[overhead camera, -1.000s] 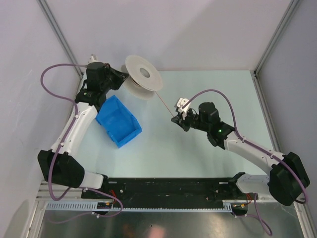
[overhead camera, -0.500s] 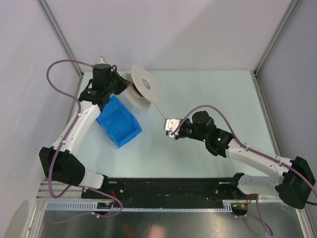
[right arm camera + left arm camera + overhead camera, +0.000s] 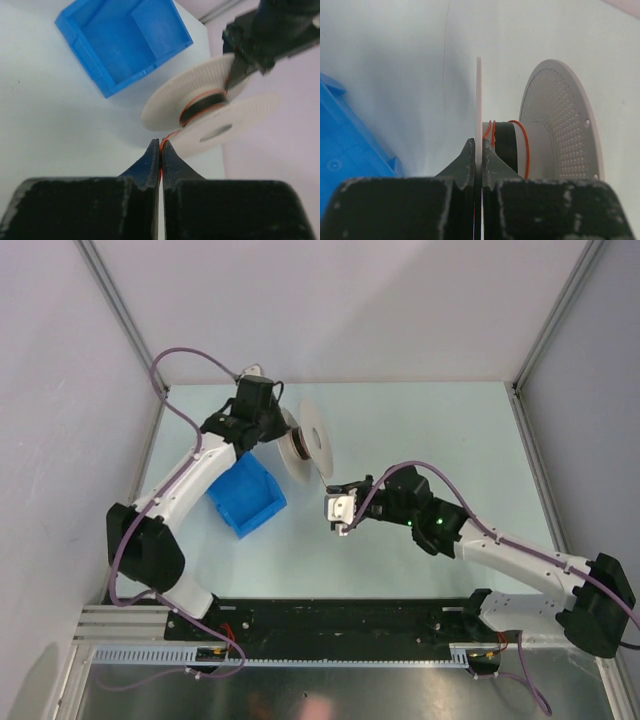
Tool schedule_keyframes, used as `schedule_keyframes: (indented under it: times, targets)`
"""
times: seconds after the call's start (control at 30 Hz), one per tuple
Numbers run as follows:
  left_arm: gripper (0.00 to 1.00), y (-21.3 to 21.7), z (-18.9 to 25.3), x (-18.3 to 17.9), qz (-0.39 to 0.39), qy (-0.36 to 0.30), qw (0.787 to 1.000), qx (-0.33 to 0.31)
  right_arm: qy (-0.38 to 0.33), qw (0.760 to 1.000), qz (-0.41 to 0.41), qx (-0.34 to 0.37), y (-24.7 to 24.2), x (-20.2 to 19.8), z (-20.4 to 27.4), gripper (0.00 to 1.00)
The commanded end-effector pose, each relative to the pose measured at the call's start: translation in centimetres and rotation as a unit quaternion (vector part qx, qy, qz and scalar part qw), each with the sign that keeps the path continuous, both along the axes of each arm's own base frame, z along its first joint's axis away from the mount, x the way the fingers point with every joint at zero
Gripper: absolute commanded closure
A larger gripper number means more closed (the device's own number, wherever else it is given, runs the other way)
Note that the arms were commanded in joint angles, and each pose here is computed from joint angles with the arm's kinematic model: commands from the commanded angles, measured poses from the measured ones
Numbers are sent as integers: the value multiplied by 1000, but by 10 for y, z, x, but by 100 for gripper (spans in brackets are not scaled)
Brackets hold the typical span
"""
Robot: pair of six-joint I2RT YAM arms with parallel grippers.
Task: Wrap the cables
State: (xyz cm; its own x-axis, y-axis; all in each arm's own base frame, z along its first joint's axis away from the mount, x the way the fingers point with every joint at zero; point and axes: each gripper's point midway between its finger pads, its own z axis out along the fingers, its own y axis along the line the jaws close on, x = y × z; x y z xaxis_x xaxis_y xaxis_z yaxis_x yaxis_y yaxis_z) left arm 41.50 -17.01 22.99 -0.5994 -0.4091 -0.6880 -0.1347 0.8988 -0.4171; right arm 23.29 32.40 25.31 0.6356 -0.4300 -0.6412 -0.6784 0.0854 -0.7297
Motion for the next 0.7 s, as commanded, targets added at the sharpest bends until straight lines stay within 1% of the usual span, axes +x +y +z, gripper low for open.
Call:
schedule_keyframes:
  times: [0.0,0.13,0.27,0.5,0.67]
  targets:
    - [100,-1,39,23,24,-78,996,45,-35,994,76,67,33,-17,55,100]
    - [100,-22,29,14,-8,-67,996,54,-33,992,84,83,47,-11,68,100]
    - [100,-39,27,2,-40,-65,996,52,-29,992,71,98,51,7,79,100]
    - [100,-48,33,-17,-65,-76,994,51,14,991,24,130,44,44,90,100]
    - [100,-48,43,-25,-75,-106,990,54,48,986,-18,159,38,67,93,100]
